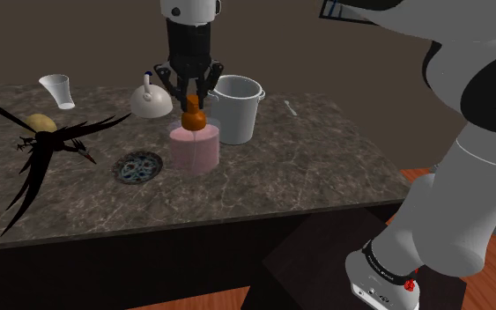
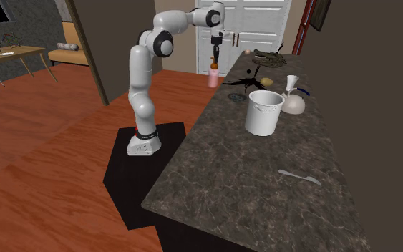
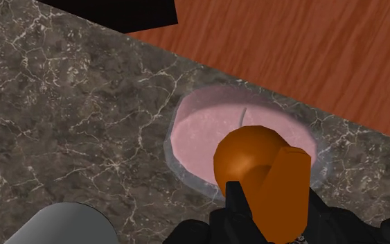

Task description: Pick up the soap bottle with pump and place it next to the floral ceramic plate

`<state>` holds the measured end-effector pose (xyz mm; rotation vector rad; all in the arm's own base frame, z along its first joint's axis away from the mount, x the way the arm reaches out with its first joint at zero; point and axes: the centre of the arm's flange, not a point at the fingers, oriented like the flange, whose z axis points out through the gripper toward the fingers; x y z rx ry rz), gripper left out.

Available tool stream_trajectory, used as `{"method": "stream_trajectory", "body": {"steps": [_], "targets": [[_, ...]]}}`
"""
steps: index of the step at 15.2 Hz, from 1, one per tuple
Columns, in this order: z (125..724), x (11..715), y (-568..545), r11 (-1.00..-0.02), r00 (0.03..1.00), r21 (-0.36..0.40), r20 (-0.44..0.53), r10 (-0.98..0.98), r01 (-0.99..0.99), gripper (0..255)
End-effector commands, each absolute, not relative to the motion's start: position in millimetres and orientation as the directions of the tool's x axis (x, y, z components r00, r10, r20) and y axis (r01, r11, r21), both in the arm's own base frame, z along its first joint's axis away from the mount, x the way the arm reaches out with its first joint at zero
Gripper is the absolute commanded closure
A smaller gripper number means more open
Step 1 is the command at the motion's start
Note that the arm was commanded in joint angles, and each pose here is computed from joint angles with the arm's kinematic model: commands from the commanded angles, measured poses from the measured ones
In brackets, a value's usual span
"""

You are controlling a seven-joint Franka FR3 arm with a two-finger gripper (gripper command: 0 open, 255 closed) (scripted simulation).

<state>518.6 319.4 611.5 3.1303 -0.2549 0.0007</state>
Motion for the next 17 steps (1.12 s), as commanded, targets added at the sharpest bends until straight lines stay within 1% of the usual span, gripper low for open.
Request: {"method": "stream_trajectory", "body": {"steps": [1, 17], "targets": [[601.1, 518.5, 318.7, -0.987, 0.987, 0.000, 0.001, -0.162, -0.162, 255], [516.6, 518.5, 318.7, -0.987, 0.987, 0.000, 0.001, -0.162, -0.162, 255]]}}
